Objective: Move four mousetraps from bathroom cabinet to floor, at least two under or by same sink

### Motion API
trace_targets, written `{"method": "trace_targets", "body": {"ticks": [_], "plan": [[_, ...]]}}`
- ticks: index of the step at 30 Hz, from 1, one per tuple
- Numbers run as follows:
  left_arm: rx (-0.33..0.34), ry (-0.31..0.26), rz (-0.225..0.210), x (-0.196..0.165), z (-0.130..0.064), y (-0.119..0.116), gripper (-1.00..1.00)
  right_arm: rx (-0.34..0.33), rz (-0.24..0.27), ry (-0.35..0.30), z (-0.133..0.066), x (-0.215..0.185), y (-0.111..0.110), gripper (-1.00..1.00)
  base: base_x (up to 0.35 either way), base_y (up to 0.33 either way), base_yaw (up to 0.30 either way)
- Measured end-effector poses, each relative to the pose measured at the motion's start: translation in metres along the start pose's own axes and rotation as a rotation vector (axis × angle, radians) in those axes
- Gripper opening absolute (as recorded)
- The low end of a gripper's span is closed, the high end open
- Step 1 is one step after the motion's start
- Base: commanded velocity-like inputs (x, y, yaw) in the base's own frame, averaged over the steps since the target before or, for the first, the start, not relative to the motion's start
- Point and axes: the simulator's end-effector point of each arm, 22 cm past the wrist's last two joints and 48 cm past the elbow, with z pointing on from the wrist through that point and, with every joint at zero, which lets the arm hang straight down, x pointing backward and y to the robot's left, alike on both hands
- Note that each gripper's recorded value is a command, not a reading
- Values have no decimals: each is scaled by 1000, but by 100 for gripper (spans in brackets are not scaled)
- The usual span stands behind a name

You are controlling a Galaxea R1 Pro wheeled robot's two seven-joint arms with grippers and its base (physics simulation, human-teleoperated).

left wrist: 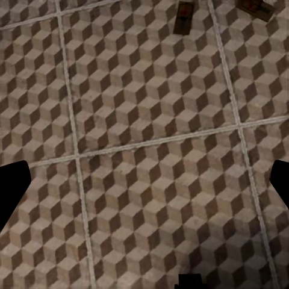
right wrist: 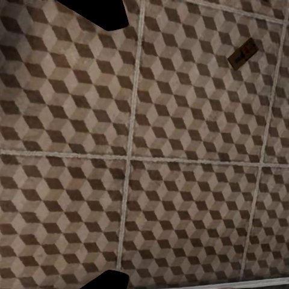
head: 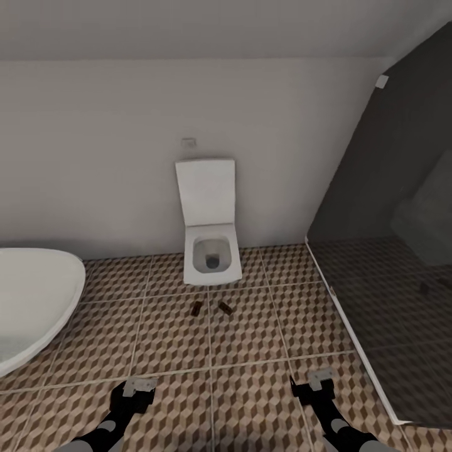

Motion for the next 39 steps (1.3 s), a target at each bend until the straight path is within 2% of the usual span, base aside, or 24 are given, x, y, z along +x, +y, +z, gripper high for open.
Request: {"method": "trace_targets", "body": {"ticks": [12, 39], "plan": [[-2, -17, -1, -9, -2, 1, 100, 3, 1, -16, -1, -9, -1, 100, 0, 0, 109], [5, -35, -7, -19, -4, -6, 100, 3, 2, -23, -4, -14, 0, 100, 0, 0, -45]]}}
